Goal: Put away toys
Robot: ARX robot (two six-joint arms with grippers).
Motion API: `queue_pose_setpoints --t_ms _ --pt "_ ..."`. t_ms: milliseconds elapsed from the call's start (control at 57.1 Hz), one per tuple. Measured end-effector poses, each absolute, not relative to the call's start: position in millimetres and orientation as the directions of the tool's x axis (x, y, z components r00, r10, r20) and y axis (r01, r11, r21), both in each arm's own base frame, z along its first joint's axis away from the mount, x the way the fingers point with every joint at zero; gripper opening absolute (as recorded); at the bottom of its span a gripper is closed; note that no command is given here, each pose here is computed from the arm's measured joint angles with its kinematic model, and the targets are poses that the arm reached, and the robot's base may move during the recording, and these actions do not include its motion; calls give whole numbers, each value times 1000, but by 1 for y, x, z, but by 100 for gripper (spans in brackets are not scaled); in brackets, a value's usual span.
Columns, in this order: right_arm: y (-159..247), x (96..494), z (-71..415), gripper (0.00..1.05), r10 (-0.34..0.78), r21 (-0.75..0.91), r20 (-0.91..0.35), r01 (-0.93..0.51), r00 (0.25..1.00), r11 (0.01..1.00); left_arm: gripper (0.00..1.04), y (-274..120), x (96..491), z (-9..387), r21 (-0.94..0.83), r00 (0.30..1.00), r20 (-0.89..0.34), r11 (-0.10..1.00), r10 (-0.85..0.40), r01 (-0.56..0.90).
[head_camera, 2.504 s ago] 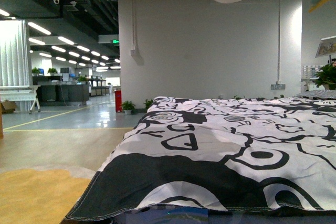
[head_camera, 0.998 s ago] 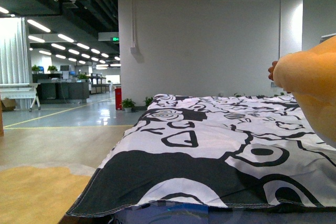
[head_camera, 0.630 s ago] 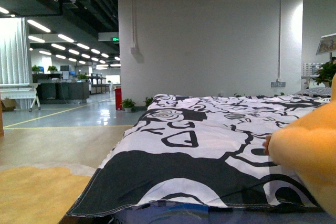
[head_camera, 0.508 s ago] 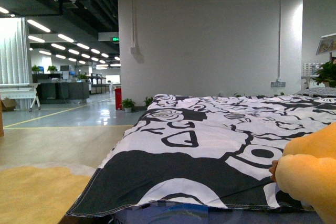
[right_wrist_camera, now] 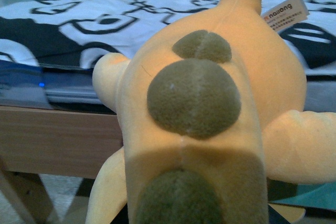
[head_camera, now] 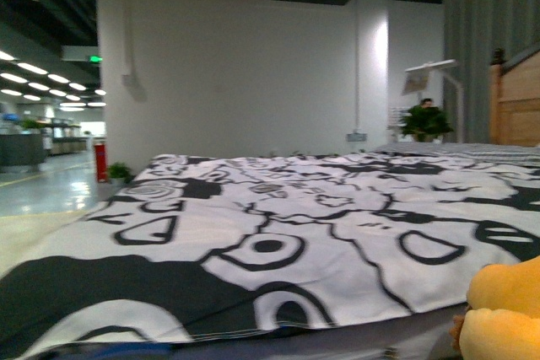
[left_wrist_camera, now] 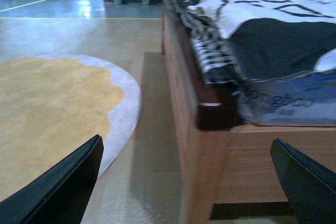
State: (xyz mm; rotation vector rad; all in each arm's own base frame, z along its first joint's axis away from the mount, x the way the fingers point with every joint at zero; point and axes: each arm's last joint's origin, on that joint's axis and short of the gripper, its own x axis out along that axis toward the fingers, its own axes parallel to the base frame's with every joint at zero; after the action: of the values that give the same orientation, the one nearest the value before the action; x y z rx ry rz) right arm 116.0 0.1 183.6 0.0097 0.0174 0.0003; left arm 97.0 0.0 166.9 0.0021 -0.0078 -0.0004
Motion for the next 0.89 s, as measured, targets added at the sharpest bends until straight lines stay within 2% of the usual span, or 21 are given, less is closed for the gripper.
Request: queue_pose_setpoints --t_ms 893 --pt "0 98 167 17 1 7 0 -1 1000 1000 99 0 97 167 2 1000 8 1000 0 0"
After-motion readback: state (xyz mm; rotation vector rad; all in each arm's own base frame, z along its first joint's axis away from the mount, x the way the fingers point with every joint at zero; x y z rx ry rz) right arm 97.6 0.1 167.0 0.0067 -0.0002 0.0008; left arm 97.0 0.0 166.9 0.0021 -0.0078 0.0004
